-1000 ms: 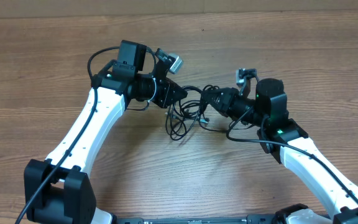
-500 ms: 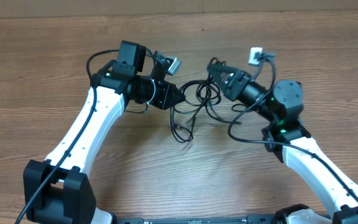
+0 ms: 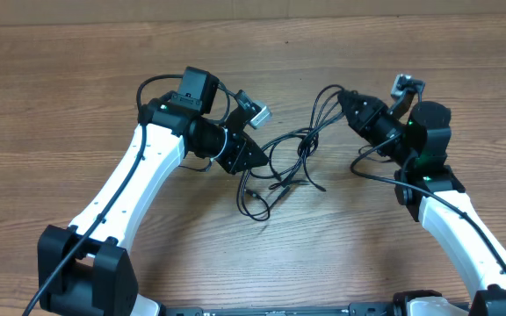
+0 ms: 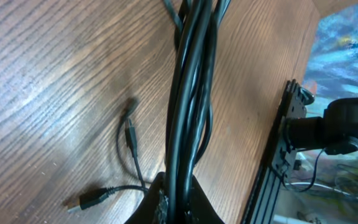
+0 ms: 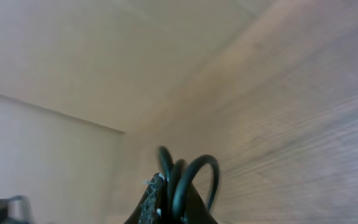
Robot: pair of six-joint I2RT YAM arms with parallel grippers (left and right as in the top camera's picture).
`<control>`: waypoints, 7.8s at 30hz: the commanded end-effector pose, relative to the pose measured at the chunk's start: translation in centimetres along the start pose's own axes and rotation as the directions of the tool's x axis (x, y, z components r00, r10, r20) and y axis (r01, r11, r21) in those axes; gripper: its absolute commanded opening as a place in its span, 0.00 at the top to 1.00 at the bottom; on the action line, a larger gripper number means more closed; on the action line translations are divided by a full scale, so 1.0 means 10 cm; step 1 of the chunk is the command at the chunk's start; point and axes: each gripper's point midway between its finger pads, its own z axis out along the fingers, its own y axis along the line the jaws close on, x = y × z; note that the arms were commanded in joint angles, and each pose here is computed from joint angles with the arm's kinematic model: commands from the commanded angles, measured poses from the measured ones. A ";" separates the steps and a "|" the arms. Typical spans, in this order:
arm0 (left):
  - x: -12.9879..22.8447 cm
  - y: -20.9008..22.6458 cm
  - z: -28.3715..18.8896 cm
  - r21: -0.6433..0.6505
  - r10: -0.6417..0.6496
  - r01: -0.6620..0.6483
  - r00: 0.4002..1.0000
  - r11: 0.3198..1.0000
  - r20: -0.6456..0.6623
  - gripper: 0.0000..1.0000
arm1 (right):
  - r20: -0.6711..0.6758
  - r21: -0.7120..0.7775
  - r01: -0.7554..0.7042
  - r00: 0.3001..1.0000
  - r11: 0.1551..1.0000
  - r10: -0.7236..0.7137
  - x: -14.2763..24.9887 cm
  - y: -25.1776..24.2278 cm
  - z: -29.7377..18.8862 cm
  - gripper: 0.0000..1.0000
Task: Untangle cables
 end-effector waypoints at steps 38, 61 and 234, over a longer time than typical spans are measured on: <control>-0.65 0.00 -0.10 -0.026 0.144 -0.142 0.961 0.990 0.237 0.45 | -0.491 -0.395 -0.174 0.870 0.902 -0.048 1.01 1.15 -0.25 0.96; -0.74 -0.04 -0.32 0.078 0.110 -0.142 0.942 0.987 0.318 0.29 | -0.441 -0.387 -0.232 0.897 0.892 0.042 0.80 1.21 -0.22 0.96; -0.38 1.26 0.22 0.037 -0.905 0.986 0.135 0.163 0.403 0.96 | -0.399 -0.267 0.034 0.906 0.963 -0.143 1.06 0.68 -0.06 0.05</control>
